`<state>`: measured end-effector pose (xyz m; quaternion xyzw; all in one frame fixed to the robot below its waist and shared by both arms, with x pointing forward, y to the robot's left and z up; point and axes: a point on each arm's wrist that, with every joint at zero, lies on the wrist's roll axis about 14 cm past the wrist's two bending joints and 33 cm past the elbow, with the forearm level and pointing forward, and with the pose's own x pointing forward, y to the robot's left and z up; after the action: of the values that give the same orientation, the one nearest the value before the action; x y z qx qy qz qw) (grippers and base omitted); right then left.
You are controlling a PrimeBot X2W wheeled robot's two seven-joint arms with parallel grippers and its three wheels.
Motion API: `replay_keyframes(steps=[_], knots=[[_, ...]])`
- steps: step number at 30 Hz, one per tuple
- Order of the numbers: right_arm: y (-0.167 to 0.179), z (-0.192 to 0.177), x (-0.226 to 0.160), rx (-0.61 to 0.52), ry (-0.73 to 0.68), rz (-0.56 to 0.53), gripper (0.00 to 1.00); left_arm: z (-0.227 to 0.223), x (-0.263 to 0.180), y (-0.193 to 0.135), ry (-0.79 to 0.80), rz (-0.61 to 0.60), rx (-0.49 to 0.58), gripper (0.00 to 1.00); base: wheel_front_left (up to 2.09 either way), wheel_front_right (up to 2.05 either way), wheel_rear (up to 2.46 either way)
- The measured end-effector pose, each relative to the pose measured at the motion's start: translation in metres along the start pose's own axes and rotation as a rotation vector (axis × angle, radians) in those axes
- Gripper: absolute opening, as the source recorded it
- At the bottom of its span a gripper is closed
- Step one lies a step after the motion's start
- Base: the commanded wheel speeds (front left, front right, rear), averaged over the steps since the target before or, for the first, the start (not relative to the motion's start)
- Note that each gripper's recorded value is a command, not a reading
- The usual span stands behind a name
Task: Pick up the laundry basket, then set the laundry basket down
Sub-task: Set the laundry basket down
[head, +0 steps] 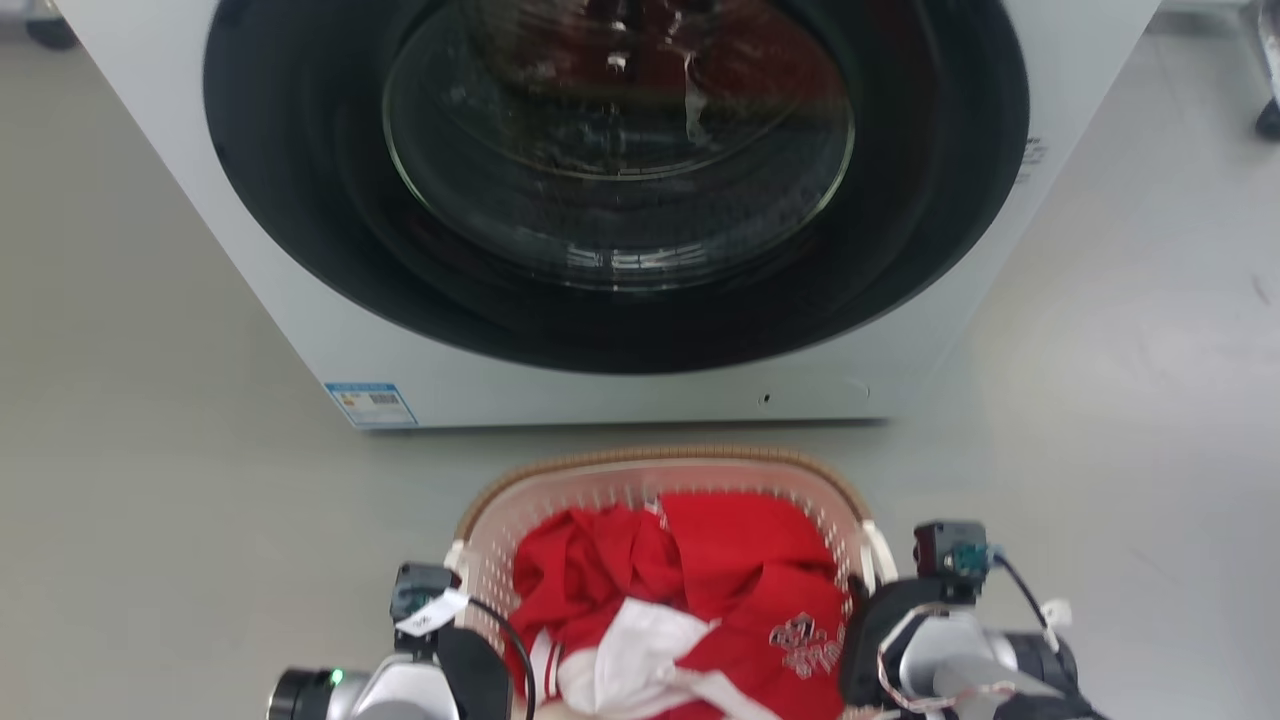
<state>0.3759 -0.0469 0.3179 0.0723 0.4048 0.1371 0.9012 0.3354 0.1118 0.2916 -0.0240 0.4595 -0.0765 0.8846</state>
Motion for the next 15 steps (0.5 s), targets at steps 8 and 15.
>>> replay_keyframes(steps=[8, 15], knots=[[-0.007, 0.026, 0.030, -0.020, -0.013, 0.000, 0.00, 0.022, 0.025, 0.006, -0.007, 0.007, 0.015, 0.00, 0.00, 0.00, 0.00], [-0.017, 0.024, 0.057, -0.028, 0.022, -0.008, 0.00, 0.019, 0.047, 0.009, 0.028, 0.003, 0.019, 0.00, 0.00, 0.00, 0.00]])
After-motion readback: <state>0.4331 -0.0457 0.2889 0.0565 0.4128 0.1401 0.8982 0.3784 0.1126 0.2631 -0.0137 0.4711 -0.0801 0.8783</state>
